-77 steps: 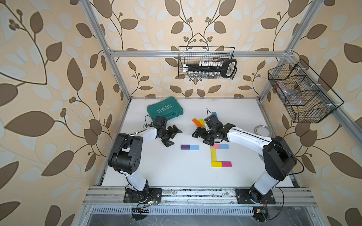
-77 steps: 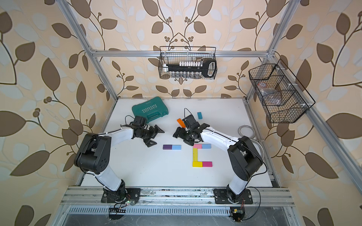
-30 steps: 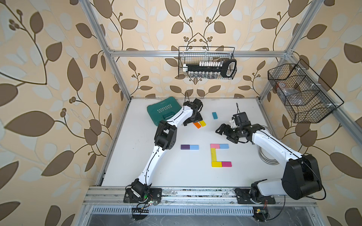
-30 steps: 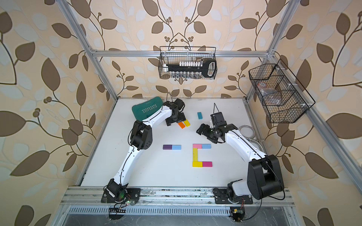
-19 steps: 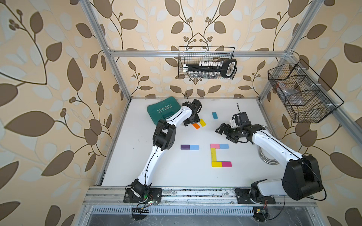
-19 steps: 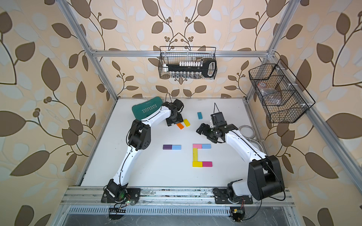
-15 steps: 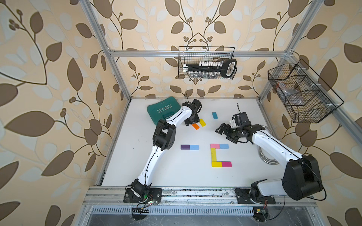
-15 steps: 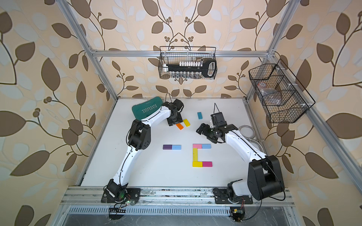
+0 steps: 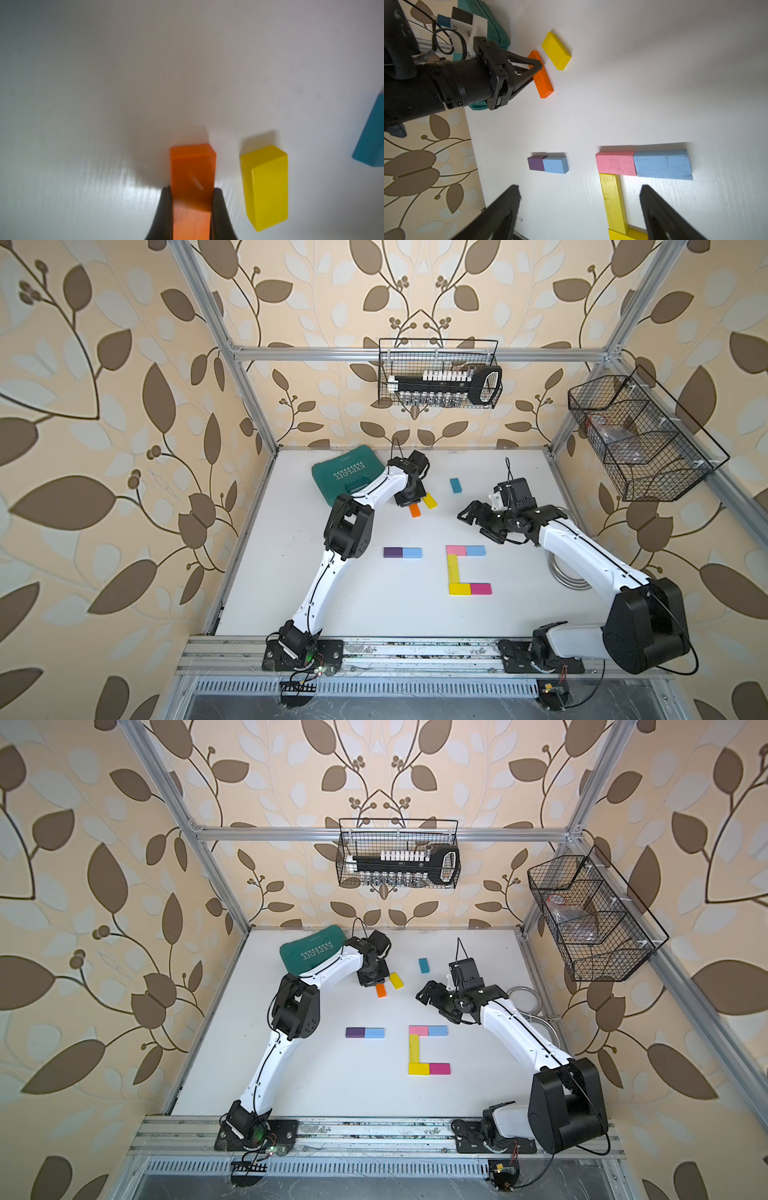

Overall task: Assemble the letter c with building blocks
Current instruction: Pick up the building block from the center of the board, then assemble the building block at the center of the board.

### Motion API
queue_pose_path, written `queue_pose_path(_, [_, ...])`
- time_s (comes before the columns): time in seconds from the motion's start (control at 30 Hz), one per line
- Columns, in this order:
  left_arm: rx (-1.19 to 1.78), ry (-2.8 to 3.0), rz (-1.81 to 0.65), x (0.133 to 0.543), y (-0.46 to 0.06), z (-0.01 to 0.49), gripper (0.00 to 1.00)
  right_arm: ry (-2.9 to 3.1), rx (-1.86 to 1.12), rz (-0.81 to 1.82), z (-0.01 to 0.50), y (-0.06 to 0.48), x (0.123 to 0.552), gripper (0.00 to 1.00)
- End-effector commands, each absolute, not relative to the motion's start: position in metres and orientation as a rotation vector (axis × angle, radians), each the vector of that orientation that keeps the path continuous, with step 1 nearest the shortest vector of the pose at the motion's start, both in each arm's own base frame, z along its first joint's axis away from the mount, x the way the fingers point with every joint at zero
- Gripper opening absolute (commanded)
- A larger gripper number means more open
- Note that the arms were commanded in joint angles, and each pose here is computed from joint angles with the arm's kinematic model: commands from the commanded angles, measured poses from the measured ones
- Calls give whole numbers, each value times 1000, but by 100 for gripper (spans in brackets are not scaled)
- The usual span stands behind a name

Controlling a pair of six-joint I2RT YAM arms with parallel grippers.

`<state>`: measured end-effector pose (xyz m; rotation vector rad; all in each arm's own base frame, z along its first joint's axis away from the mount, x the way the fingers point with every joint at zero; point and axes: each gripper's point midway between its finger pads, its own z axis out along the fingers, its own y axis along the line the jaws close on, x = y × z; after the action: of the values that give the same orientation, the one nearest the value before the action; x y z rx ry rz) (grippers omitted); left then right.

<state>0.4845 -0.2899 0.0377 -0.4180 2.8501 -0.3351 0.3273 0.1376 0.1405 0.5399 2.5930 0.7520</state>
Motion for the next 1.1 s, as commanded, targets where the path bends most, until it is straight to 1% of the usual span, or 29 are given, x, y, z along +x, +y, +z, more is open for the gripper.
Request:
queue_pose_path(0.0, [-279,2751,-423,486,-293,113,0,2609,503,774,145,141,317,89])
queue_pose_path(0.07, [-200,2715,-428,482,-288,144,0,2611,479,766,148,143,314,89])
queue_pose_path(0.13, [-110,2704,-416,470,-281,170,0,2608,450,765,152,147,310,89])
queue_pose_path(0.27, [25,2726,-414,422,-259,200,0,2617,391,736,154,157,296,89])
queue_pose_path(0.4, [76,2789,-429,353,-228,193,0,2627,323,700,155,172,279,89])
queue_pose_path(0.6, [76,2843,-549,256,-199,176,0,2643,237,600,150,189,248,89])
queue_pose_path(0.7, [82,2854,-549,225,-192,162,0,2657,213,564,142,198,235,89])
queue_pose_path(0.9, [80,2871,-533,195,-197,125,0,2695,202,518,124,210,216,89])
queue_pose_path(1.07, [62,2873,-501,193,-208,96,0,2693,216,505,121,210,219,89])
